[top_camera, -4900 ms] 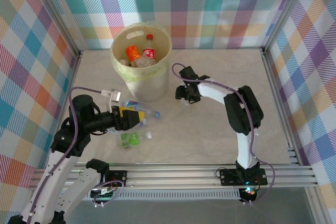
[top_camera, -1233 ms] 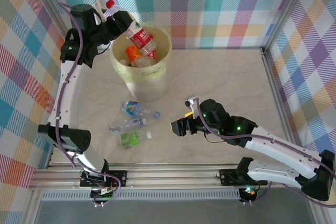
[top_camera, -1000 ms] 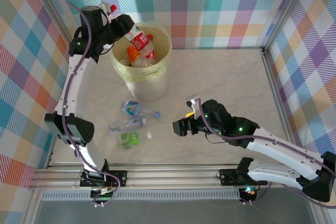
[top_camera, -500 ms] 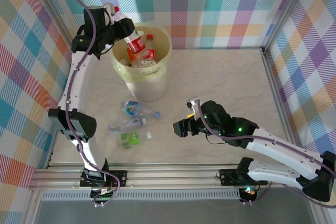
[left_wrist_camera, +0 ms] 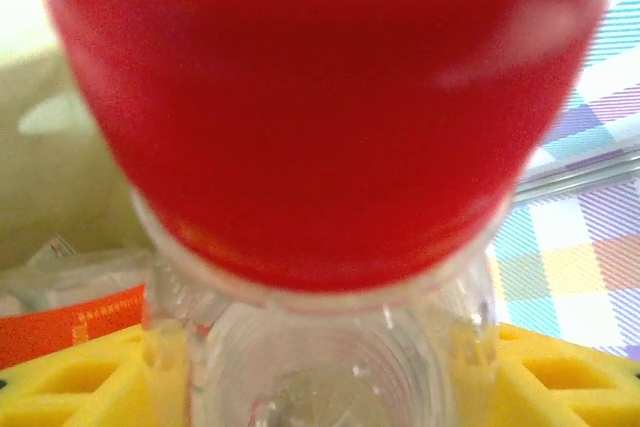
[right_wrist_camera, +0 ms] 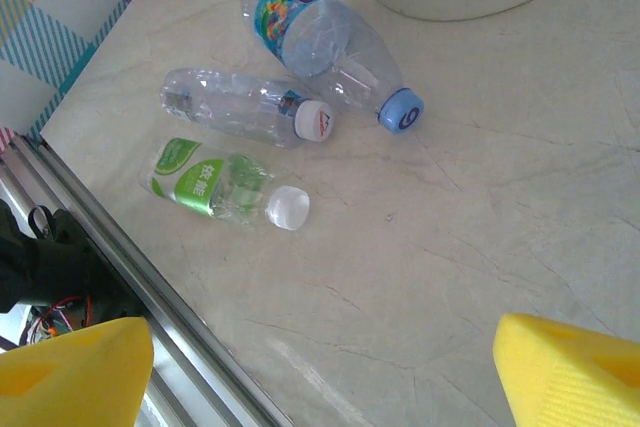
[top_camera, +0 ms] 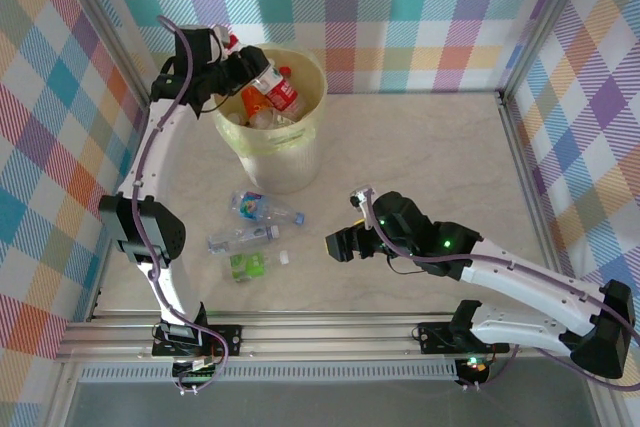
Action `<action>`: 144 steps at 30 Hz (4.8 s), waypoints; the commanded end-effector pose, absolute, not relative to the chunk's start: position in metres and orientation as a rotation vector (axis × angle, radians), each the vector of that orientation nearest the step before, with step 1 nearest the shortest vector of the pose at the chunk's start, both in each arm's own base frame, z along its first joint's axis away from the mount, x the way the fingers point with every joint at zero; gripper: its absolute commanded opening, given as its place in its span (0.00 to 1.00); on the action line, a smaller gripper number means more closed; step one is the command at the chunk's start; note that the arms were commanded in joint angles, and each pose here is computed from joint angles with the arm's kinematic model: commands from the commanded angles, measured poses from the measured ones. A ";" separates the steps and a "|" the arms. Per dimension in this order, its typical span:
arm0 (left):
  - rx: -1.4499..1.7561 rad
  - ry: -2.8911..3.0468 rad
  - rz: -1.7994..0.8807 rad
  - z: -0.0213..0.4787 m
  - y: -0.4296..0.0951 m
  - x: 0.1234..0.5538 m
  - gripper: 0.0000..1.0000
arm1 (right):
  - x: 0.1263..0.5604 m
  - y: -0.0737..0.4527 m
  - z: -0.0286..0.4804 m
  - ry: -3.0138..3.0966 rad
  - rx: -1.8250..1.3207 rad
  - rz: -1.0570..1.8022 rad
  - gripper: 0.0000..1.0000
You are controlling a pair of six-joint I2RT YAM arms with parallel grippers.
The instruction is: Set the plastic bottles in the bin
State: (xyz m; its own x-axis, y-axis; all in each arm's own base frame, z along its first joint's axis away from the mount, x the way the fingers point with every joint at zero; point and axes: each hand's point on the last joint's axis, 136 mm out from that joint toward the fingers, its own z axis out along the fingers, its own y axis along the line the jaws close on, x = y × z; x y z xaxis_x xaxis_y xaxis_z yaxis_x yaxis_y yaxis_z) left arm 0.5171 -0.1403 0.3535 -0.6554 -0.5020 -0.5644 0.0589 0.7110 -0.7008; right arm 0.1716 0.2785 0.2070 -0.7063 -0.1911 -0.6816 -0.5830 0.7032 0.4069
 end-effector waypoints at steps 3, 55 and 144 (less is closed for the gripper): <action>-0.400 2.169 -1.015 0.336 -0.154 0.513 0.66 | 0.171 0.281 0.213 2.268 -0.575 0.854 0.88; -0.041 2.066 -0.980 0.340 -0.119 0.210 1.00 | 0.150 0.447 0.077 2.033 -1.829 0.324 0.70; -0.109 2.081 -1.265 0.302 -0.151 0.210 1.00 | 0.162 0.325 0.090 2.517 -0.881 0.426 0.54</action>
